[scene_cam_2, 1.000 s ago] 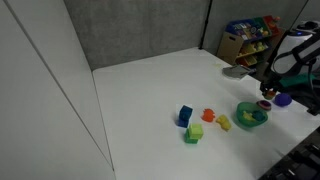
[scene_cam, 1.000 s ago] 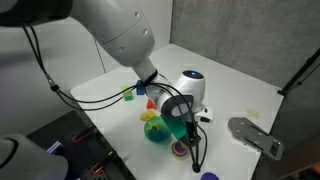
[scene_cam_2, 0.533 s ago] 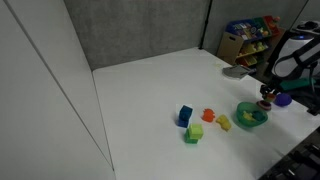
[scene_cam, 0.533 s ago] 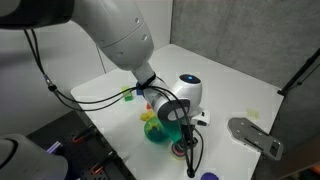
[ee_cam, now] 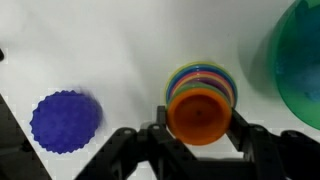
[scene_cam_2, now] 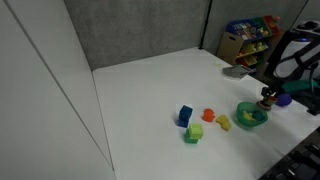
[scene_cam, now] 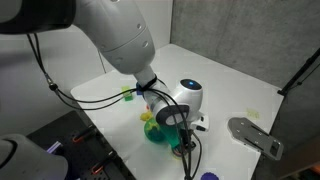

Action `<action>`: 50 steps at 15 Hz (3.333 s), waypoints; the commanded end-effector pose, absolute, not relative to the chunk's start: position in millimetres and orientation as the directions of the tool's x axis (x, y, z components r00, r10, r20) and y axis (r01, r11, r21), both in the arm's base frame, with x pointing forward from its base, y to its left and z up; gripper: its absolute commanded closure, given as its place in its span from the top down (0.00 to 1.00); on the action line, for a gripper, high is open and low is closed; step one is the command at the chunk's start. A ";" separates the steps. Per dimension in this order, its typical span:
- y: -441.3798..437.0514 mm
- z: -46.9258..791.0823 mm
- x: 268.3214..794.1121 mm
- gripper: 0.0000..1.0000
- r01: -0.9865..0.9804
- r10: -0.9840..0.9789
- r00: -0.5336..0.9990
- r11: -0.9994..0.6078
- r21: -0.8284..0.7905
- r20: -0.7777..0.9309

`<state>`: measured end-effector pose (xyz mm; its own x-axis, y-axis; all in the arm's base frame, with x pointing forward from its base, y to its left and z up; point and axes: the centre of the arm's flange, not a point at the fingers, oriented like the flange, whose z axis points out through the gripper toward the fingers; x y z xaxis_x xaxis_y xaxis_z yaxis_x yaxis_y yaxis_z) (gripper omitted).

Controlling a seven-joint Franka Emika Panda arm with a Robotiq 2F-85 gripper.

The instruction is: Put the small cups onto the stack of cups

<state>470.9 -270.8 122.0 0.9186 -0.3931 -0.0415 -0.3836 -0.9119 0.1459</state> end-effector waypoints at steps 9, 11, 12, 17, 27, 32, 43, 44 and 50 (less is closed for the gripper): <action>-270.6 114.1 471.9 0.34 -0.344 -0.345 0.939 -0.935 0.083 0.000; -269.7 112.5 472.1 0.34 -0.342 -0.343 0.939 -0.936 0.083 0.000; -269.7 111.6 471.6 0.34 -0.341 -0.343 0.939 -0.936 0.085 -0.001; -274.9 112.3 471.2 0.34 -0.346 -0.347 0.938 -0.933 0.092 0.008; -273.0 121.6 473.9 1.00 -0.335 -0.336 0.942 -0.936 0.108 0.003; -255.5 150.9 480.7 1.00 -0.280 -0.283 0.959 -0.948 0.153 0.003; -203.1 251.2 446.7 1.00 -0.180 -0.194 0.979 -0.967 0.178 -0.060; -198.1 262.1 441.9 1.00 -0.187 -0.200 0.977 -0.968 0.168 -0.068; -165.4 330.0 435.7 1.00 -0.253 -0.265 0.961 -0.958 0.138 -0.077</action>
<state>444.3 -189.4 289.0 0.9691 -0.2301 -0.0891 -0.2162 -0.9659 0.1423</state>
